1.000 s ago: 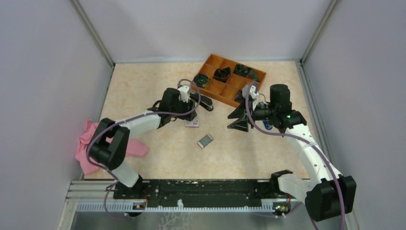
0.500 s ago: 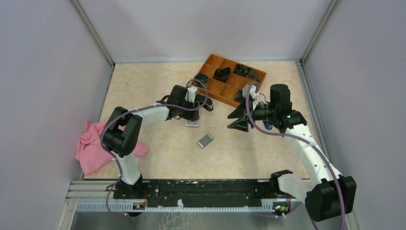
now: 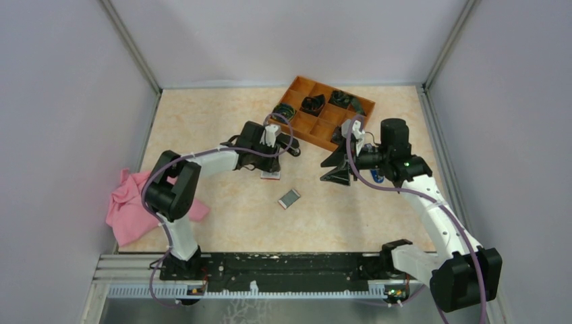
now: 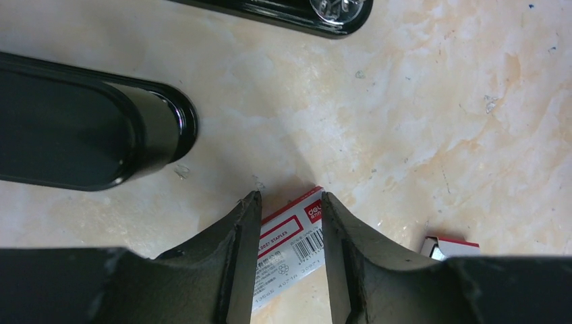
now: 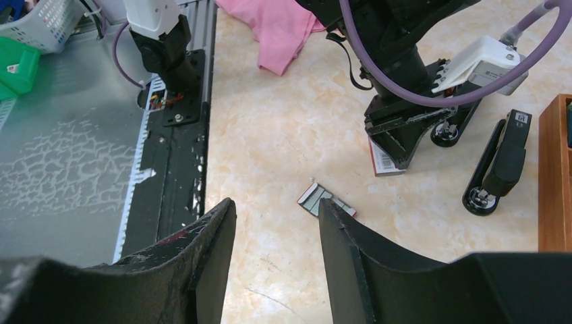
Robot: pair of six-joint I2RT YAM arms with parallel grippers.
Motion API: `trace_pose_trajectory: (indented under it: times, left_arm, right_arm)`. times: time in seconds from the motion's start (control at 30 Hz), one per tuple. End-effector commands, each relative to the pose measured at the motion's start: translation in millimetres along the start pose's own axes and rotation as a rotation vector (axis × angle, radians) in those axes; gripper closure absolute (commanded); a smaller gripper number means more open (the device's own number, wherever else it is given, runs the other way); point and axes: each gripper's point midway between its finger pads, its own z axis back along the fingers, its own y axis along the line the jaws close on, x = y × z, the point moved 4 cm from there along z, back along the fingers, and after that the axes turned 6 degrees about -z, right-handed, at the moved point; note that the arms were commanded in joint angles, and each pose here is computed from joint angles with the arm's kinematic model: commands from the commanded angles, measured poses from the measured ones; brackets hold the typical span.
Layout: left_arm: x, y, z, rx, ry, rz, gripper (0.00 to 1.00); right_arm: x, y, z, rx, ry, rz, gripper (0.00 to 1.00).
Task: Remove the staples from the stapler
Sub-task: Adjust the staple box at the center of the board.
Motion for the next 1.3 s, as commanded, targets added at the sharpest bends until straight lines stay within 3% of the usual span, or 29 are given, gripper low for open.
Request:
trace_pose_trajectory:
  times: [0.0, 0.27, 0.7, 0.9, 1.27]
  left_arm:
    - [-8.0, -11.8, 11.9, -0.047, 0.016, 0.016, 0.56]
    - [-19.6, -22.8, 30.0, -0.082, -0.003, 0.034, 0.57]
    - [7.8, -21.8, 43.7, -0.064, -0.103, -0.082, 0.35]
    - [7.0, -20.1, 24.5, -0.081, -0.018, -0.054, 0.37]
    - [4.7, -21.2, 8.6, -0.118, 0.030, -0.044, 0.41]
  right_arm:
    - [8.9, 3.8, 2.3, 0.019, -0.030, 0.057, 0.51]
    - [9.0, 3.8, 2.2, 0.019, -0.031, 0.059, 0.51]
    - [7.7, 1.6, 1.9, 0.015, -0.030, 0.053, 0.51]
    - [7.3, 0.9, 1.7, 0.014, -0.029, 0.050, 0.51]
    - [7.2, 0.2, 2.6, 0.012, -0.030, 0.048, 0.51]
